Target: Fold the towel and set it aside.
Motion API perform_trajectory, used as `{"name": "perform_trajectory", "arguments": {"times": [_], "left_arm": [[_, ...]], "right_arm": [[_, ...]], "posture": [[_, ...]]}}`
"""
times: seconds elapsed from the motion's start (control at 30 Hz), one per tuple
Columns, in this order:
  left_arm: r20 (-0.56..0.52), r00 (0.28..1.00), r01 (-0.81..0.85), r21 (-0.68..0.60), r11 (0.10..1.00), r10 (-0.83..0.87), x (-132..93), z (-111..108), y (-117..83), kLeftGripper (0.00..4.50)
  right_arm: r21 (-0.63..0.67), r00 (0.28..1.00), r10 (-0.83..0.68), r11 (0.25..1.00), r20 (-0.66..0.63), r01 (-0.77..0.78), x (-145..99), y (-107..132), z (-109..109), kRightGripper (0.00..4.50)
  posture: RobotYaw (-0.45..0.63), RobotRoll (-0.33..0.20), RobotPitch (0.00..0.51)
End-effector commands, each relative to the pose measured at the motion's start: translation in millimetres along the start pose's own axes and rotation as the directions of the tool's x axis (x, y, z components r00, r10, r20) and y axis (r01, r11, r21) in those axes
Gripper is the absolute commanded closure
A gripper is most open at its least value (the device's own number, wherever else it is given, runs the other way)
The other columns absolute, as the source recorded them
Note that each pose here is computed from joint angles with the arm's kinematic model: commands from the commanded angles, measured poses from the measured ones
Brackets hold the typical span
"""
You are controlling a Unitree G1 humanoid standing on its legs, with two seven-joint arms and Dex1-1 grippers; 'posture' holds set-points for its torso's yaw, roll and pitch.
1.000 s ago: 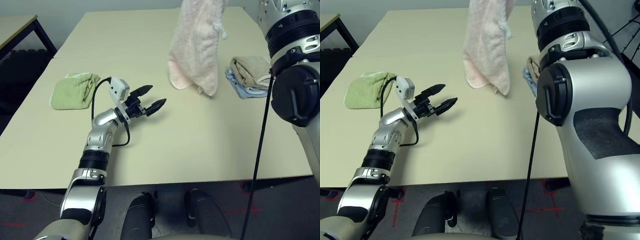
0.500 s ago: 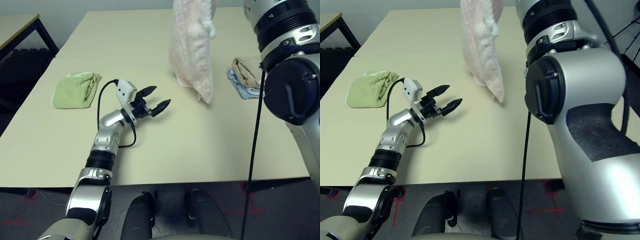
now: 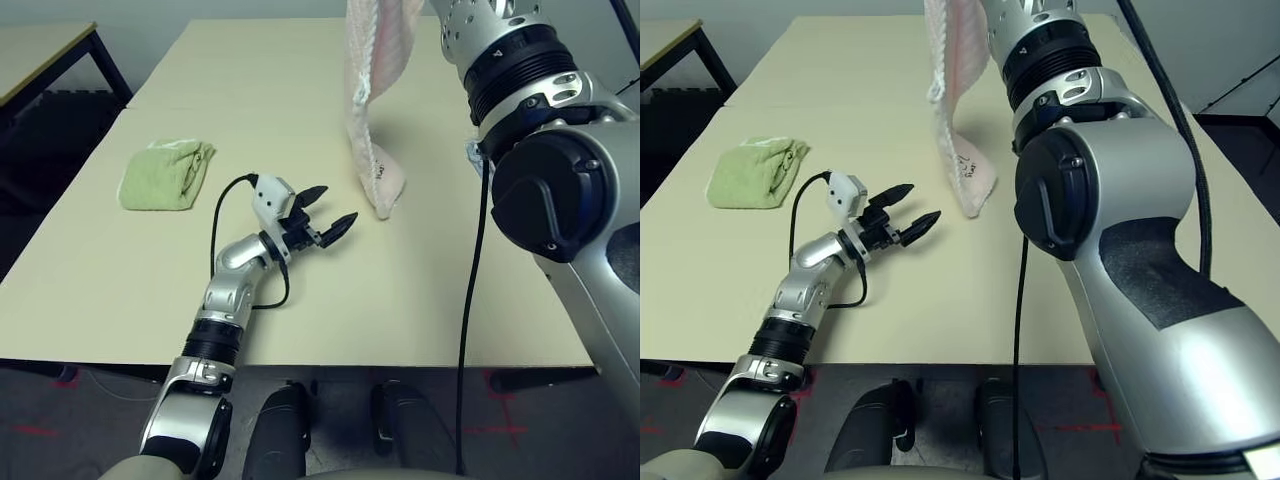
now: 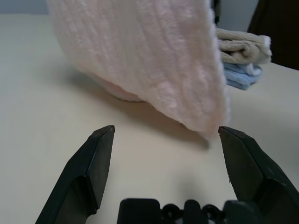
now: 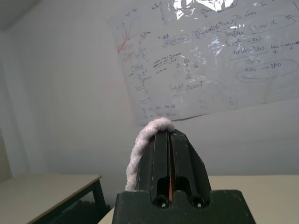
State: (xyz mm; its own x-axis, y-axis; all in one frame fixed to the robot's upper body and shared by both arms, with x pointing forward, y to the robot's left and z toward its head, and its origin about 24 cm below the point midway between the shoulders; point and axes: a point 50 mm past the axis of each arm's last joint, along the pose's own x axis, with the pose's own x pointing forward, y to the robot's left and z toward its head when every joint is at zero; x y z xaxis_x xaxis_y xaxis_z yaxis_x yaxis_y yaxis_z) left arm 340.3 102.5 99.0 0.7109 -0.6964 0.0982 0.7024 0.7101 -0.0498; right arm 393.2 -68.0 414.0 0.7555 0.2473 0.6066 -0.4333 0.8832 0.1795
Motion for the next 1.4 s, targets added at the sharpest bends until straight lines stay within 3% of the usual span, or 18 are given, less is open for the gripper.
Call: {"name": "perform_trajectory", "arguments": {"times": [0.03,0.27,0.4,0.53,0.83,1.17,1.4], "left_arm": [[-0.033,0.998,-0.048,-0.117,0.992,0.044,10.8,-6.1,0.0,0.0],[-0.02,0.994,0.09,-0.344,0.935,-0.103,27.7,-1.3,-25.4,0.0],[-0.041,0.974,0.188,-0.393,0.9,-0.221,24.0,0.9,-42.7,0.0],[-0.059,0.975,0.172,-0.421,0.891,-0.216,22.5,-2.5,-50.8,0.0],[-0.184,0.98,0.003,-0.378,0.926,-0.079,42.3,-20.2,-49.4,0.0],[-0.248,0.964,0.005,-0.333,0.943,-0.093,52.3,-27.3,-53.2,0.0],[-0.295,0.95,0.005,-0.316,0.949,-0.103,51.7,-34.4,-55.2,2.45]], "right_arm": [[0.005,1.0,0.0,1.0,0.017,0.0,2.2,2.2,7.7,4.46],[-0.02,1.0,-0.002,1.0,0.021,0.003,2.2,1.1,9.1,4.46],[-0.025,1.0,-0.004,1.0,0.014,0.005,1.7,0.6,6.8,4.46],[-0.022,1.0,-0.01,1.0,0.016,0.01,1.4,1.0,5.3,4.46],[-0.013,1.0,-0.001,1.0,0.026,0.001,2.3,4.3,7.8,4.46],[-0.017,1.0,-0.008,1.0,0.028,0.008,2.2,2.5,8.5,4.46],[-0.019,1.0,-0.006,1.0,0.027,0.007,2.2,2.8,8.1,4.5]], "posture": [[0.01,0.0,0.121],[-0.01,0.0,0.122],[0.0,0.0,0.122],[0.0,0.0,0.119],[-0.01,0.0,0.113],[-0.02,0.0,0.117],[-0.02,0.0,0.118]]}}
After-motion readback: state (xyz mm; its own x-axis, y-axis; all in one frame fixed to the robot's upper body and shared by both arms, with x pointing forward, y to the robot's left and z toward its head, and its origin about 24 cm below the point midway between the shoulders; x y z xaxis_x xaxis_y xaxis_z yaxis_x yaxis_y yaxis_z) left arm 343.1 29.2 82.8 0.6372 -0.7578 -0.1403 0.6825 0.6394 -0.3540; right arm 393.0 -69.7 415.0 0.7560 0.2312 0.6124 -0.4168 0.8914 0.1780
